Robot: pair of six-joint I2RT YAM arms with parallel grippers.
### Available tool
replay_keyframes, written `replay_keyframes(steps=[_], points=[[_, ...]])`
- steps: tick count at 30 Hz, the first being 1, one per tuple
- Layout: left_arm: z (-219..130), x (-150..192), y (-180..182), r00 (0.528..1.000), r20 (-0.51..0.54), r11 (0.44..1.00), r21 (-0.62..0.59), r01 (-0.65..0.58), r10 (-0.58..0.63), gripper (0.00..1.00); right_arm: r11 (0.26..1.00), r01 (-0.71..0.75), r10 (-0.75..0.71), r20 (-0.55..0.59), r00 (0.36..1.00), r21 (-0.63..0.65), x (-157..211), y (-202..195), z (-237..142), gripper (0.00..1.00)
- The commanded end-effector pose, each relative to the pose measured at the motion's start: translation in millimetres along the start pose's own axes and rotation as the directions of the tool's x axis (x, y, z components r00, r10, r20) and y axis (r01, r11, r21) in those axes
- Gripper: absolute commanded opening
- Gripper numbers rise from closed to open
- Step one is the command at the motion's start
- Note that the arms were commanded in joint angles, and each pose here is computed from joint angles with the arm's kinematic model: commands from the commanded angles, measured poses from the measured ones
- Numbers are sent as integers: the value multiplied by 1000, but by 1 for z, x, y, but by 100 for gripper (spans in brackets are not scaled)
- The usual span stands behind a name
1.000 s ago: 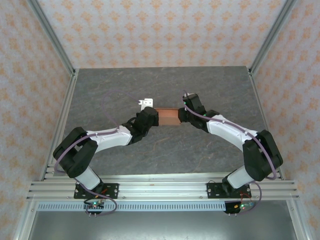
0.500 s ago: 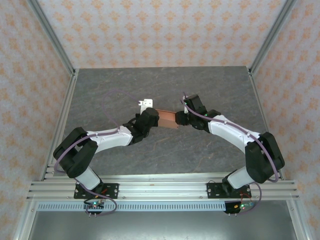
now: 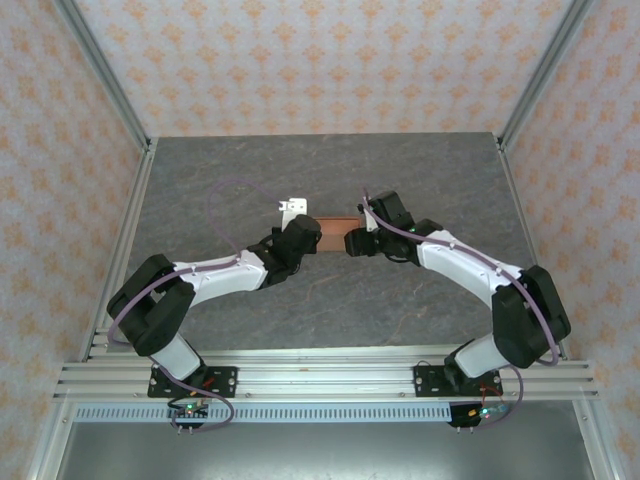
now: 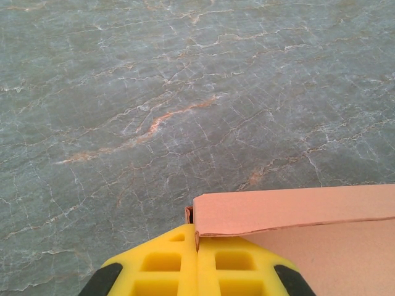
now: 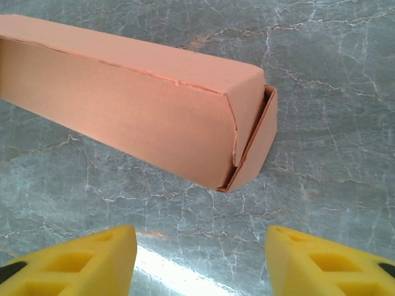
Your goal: Fold the paper box
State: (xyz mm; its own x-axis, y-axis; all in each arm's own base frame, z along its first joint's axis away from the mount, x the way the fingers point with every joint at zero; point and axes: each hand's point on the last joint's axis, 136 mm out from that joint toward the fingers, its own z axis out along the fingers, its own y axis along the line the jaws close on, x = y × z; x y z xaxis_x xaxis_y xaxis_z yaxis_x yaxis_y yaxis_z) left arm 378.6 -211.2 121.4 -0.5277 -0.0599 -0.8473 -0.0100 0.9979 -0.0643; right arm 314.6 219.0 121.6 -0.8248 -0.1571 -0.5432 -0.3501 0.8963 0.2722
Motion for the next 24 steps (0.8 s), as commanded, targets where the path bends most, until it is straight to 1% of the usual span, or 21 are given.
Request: replay_keyframes(steps=[1, 4, 7, 10, 15, 20, 24], points=[[2, 33, 14, 990, -108, 994, -57, -95, 89, 0, 1000, 2, -2, 82, 997, 3, -30, 3, -34, 58], [2, 34, 15, 990, -107, 993, -60, -100, 93, 0, 994, -68, 79, 120, 990, -88, -48, 9, -47, 59], [1, 35, 15, 990, -107, 993, -59, -99, 92, 0, 976, -161, 181, 135, 974, -145, -65, 8, -51, 60], [1, 34, 14, 990, -105, 993, -59, -101, 94, 0, 944, -274, 298, 118, 947, -185, -78, -2, -44, 60], [0, 32, 15, 990, -100, 992, -64, -104, 98, 0, 891, -396, 423, 92, 901, -220, -91, -12, -28, 60], [-1, 31, 16, 991, -97, 993, -68, -101, 94, 0, 860, -455, 480, 65, 875, -233, -92, -16, -11, 59], [-2, 30, 17, 991, -94, 992, -74, -103, 96, 0, 832, -491, 516, 38, 855, -257, -82, -16, 0, 56]])
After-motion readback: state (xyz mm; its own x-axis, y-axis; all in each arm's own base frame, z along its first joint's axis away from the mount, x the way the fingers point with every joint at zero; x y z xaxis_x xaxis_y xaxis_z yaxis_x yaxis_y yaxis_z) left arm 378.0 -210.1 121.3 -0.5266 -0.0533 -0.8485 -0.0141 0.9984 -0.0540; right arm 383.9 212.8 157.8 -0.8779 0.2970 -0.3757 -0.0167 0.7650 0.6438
